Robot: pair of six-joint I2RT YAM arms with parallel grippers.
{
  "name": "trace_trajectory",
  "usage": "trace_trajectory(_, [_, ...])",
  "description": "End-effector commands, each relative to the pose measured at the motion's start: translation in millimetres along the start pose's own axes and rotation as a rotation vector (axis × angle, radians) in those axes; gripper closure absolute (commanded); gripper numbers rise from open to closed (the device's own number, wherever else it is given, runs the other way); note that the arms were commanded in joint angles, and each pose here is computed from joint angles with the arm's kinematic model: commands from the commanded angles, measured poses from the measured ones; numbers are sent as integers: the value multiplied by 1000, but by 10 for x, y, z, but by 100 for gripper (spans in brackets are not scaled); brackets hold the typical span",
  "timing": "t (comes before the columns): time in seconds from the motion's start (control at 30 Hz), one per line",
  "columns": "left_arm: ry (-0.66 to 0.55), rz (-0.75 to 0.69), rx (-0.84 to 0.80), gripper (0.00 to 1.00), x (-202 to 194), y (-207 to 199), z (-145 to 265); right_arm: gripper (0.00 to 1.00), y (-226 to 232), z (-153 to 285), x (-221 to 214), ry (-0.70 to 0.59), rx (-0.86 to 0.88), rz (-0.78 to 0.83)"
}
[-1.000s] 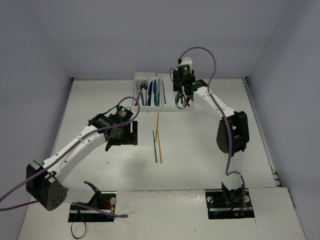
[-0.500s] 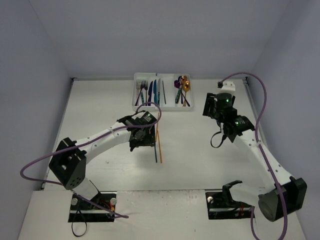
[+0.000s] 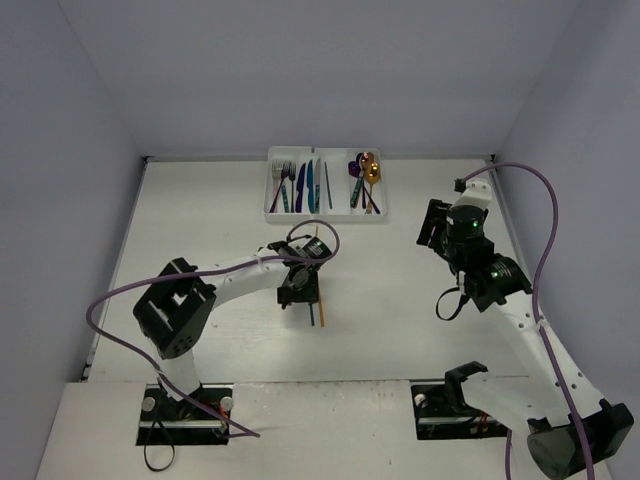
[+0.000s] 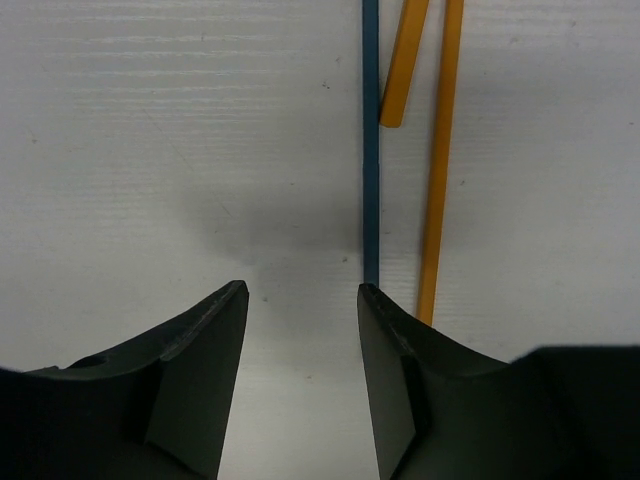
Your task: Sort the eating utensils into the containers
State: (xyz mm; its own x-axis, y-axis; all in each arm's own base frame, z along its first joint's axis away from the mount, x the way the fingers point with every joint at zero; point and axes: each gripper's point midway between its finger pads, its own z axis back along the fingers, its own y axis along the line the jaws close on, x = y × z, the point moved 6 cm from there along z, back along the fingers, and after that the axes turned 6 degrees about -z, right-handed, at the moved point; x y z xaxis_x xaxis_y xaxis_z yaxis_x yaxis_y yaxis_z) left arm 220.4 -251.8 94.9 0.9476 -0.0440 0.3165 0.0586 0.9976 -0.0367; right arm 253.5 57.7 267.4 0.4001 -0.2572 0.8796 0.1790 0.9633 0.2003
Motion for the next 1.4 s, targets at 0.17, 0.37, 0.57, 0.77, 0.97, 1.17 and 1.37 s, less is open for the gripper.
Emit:
trace_trajectory(0.17, [-100,32,-67,59,231,-280,146,41,-53,-2,16,-28,-27,-15])
trace_trajectory(0.37, [-91,32,-59,60,209,-304,89,41,-59,-3,-15,-20,-25,-12])
trace_trajectory(0.57, [-53,34,-26,64,122,-280,-61,41,-64,2,-24,-17,-25,-9])
trace_trajectory(0.77, [-46,33,1,75,80,-226,-123,41,-77,11,-45,-15,-26,-9])
trace_trajectory(0.97, [-16,29,19,100,-7,-175,-191,41,-84,29,-40,-19,-25,-11])
trace_trajectory(1.17, [-55,19,1,100,4,-52,128,40,-95,51,-32,-23,-26,-12])
trace_trajectory(1.37, [-221,12,-37,100,288,116,704,40,-119,93,-13,-35,-31,-13])
